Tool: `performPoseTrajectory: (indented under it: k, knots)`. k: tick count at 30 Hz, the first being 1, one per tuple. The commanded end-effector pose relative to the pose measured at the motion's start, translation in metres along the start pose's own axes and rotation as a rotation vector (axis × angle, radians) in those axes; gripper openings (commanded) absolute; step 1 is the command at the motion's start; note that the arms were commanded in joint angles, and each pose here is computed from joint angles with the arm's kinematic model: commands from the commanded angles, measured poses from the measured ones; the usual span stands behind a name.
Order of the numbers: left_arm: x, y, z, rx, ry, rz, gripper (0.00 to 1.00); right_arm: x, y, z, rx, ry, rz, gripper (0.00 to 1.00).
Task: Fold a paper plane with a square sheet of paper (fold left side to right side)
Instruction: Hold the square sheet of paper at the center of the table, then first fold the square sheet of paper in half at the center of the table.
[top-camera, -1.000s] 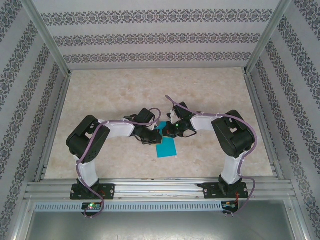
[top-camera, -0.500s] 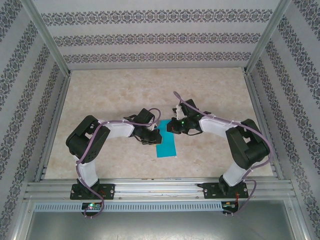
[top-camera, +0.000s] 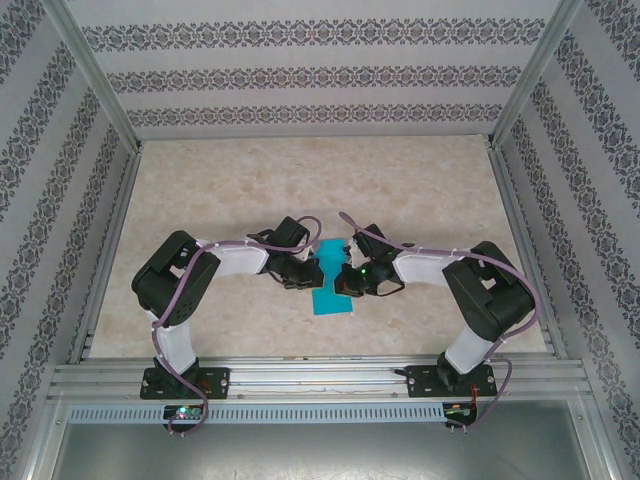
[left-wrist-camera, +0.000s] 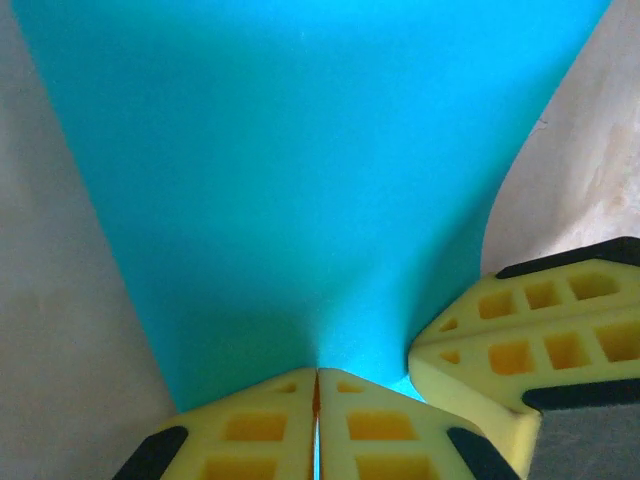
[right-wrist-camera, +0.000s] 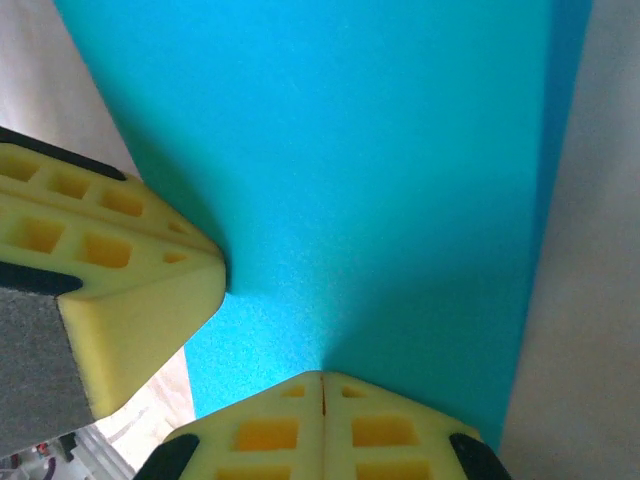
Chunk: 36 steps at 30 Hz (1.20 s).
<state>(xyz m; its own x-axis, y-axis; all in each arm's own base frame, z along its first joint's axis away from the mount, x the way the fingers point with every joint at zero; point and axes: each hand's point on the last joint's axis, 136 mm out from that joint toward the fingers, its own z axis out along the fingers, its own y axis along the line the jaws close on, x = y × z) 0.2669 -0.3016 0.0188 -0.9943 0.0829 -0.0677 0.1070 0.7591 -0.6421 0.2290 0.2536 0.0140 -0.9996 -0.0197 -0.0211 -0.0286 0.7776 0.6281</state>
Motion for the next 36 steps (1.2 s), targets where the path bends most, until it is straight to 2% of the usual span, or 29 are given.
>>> performPoseTrajectory:
  k: [1,10,29,36]
  knots:
    - [-0.007,-0.007,-0.009,-0.004,-0.015,-0.005,0.1,0.012,-0.028,0.007,0.11,0.024,0.04,0.0]
    - [-0.038,-0.013,-0.014,0.041,-0.082,0.024,0.1,0.018,-0.05,0.01,0.199,0.043,0.046,0.0]
    - [-0.038,0.037,0.004,-0.049,-0.121,-0.047,0.1,0.024,-0.068,0.009,0.298,0.081,0.033,0.0]
    - [-0.052,0.048,-0.002,-0.061,-0.167,-0.063,0.11,0.025,-0.072,0.008,0.315,0.086,0.031,0.0]
